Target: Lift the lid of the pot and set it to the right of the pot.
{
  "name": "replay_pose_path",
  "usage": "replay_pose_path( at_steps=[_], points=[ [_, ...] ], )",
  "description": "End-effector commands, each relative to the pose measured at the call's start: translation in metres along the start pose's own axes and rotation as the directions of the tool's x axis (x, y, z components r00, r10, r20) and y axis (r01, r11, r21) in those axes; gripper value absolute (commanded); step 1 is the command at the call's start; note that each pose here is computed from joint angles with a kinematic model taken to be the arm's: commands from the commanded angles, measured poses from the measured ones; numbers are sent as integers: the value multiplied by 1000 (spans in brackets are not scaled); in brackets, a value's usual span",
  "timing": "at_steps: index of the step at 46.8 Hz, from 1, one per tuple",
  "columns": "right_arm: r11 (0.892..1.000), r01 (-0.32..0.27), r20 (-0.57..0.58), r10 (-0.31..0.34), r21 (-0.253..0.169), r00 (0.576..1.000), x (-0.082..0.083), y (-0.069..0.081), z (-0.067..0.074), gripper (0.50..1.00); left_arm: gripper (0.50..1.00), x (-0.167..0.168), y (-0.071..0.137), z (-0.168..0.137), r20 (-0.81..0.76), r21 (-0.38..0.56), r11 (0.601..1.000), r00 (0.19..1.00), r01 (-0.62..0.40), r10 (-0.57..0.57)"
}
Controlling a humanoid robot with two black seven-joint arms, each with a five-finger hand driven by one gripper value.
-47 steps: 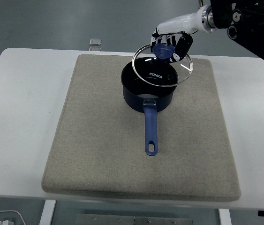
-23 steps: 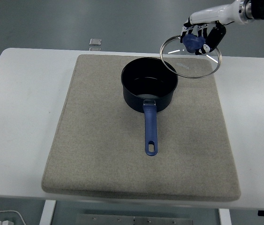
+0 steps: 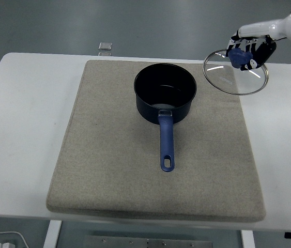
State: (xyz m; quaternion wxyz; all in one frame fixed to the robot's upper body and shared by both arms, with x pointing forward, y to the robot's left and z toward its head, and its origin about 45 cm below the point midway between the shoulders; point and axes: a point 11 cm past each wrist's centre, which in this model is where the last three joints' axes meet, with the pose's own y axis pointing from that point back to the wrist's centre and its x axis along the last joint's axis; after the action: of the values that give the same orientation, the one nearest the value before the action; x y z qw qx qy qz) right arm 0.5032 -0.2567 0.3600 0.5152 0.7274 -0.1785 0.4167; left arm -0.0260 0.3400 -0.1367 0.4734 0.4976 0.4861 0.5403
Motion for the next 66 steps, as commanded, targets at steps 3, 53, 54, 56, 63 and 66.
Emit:
replay_pose_path(
  at_steps=[3,53,54,56,63,66],
  points=[
    [1000,-6,10,6,-11,1000,-11,-4,8,500,1000,0,0,0,0,0,1000,1000,0,0],
    [1000,-4,43,3,22,999,-73,-43,4,535,1000,0,0,0,0,0,1000,1000,0,0],
    [1000,-2,43,1,25,999,-74,-44,2,535,1000,0,0,0,-1,0,1000,1000,0,0],
    [1000,-1,44,0,25,999,-75,-44,3,537,1000,0,0,0,0,0,1000,1000,0,0],
    [1000,-1,51,-1,28,999,-78,-45,3,639,1000,0,0,0,0,0,1000,1000,0,0],
    [999,-3,53,1,32,999,-78,-45,2,737,1000,0,0,0,0,0,1000,1000,0,0]
  ],
)
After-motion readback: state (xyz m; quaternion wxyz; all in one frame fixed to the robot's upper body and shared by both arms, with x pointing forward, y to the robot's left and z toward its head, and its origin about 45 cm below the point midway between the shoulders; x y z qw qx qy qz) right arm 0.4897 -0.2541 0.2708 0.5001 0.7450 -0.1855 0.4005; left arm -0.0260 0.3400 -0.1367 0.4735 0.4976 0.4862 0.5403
